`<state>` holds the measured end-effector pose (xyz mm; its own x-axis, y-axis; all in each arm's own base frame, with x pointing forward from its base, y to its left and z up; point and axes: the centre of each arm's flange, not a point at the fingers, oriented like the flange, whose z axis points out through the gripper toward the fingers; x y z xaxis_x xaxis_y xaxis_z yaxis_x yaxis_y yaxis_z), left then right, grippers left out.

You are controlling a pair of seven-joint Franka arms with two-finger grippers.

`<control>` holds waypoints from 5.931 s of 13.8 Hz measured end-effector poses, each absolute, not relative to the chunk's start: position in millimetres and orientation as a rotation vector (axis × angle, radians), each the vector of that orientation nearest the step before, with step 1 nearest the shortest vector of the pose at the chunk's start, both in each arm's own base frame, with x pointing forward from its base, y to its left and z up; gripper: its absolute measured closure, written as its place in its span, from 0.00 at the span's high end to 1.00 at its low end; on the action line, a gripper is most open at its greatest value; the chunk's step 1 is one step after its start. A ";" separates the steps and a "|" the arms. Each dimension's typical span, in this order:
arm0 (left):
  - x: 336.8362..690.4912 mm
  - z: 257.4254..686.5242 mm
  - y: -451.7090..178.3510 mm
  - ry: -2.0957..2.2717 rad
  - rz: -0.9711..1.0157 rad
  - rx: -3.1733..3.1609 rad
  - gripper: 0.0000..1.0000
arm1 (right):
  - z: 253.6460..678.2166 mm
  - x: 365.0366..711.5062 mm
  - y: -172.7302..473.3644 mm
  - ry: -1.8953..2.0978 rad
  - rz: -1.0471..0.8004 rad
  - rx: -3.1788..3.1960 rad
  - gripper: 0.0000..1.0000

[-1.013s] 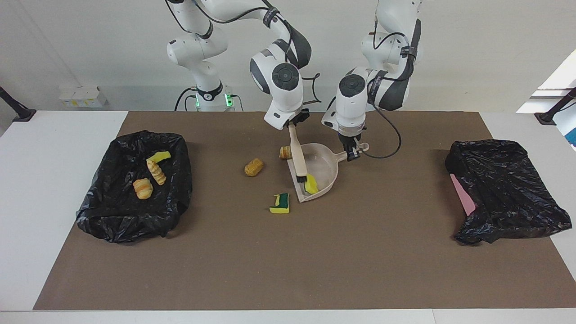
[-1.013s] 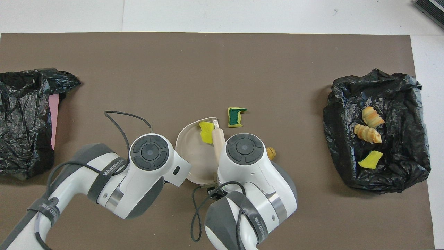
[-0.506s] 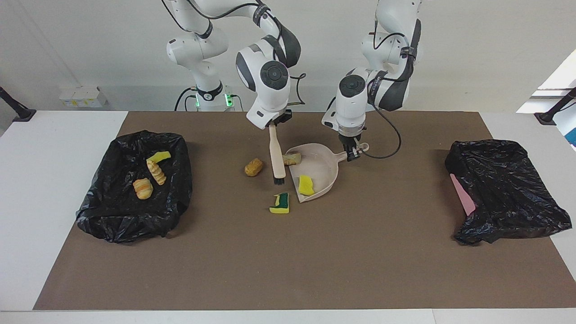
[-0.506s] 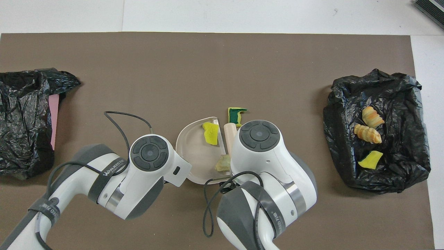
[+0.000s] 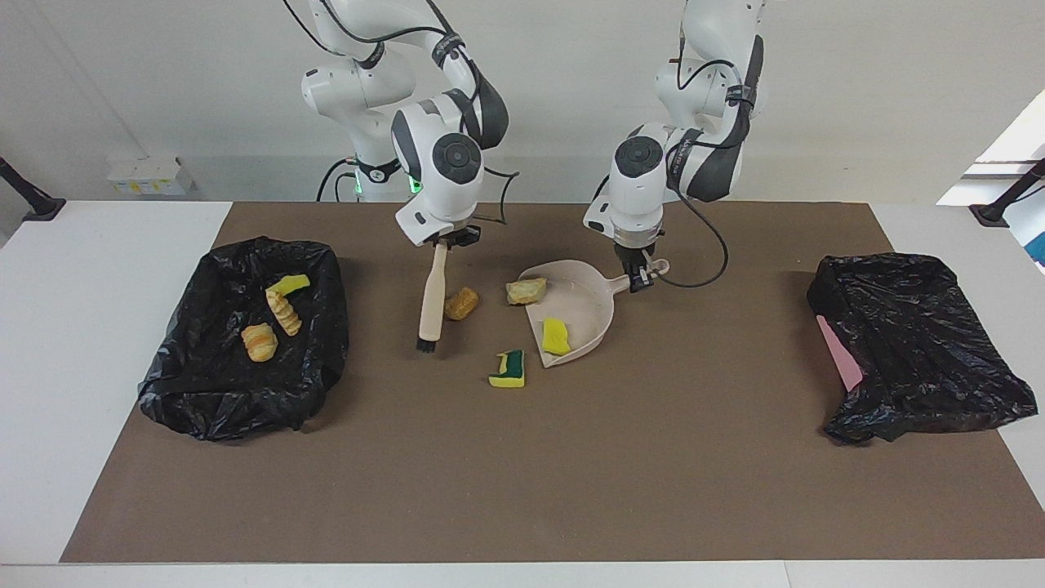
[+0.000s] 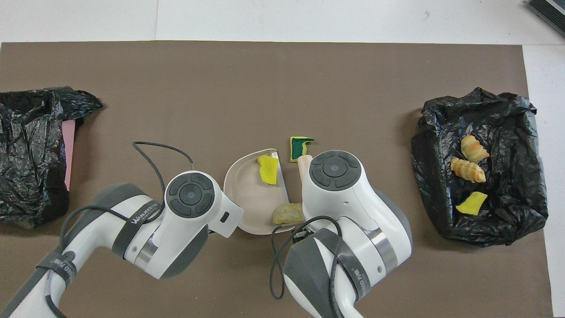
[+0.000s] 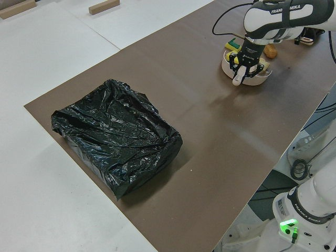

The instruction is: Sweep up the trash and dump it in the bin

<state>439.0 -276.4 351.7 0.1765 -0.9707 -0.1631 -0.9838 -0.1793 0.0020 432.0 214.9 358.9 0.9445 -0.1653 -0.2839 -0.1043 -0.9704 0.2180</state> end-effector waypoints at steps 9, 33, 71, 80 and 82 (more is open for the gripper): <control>436.6 350.8 -278.5 1.925 0.197 -2.340 0.31 | 341.5 394.0 354.0 -0.067 -0.560 3.098 0.26; 433.8 346.2 -274.4 1.802 0.222 -2.427 0.31 | 326.1 542.0 284.5 0.419 -0.504 2.930 0.26; 559.5 509.6 159.6 2.074 -0.114 -2.409 0.31 | 330.6 253.9 406.5 0.004 -0.641 3.185 0.26; 584.9 553.4 275.5 2.023 0.274 -2.161 0.31 | 323.9 252.6 402.2 -0.007 -0.636 3.181 0.53; 592.9 561.9 284.4 1.992 0.362 -2.061 0.31 | 324.4 255.5 402.5 -0.015 -0.621 3.193 0.60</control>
<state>592.9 284.4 561.9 0.0335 -0.9368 -0.3483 -0.9994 -0.0327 -0.0083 255.5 402.5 324.4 0.9273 0.0122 -0.3741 -0.0303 -0.9937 -0.1076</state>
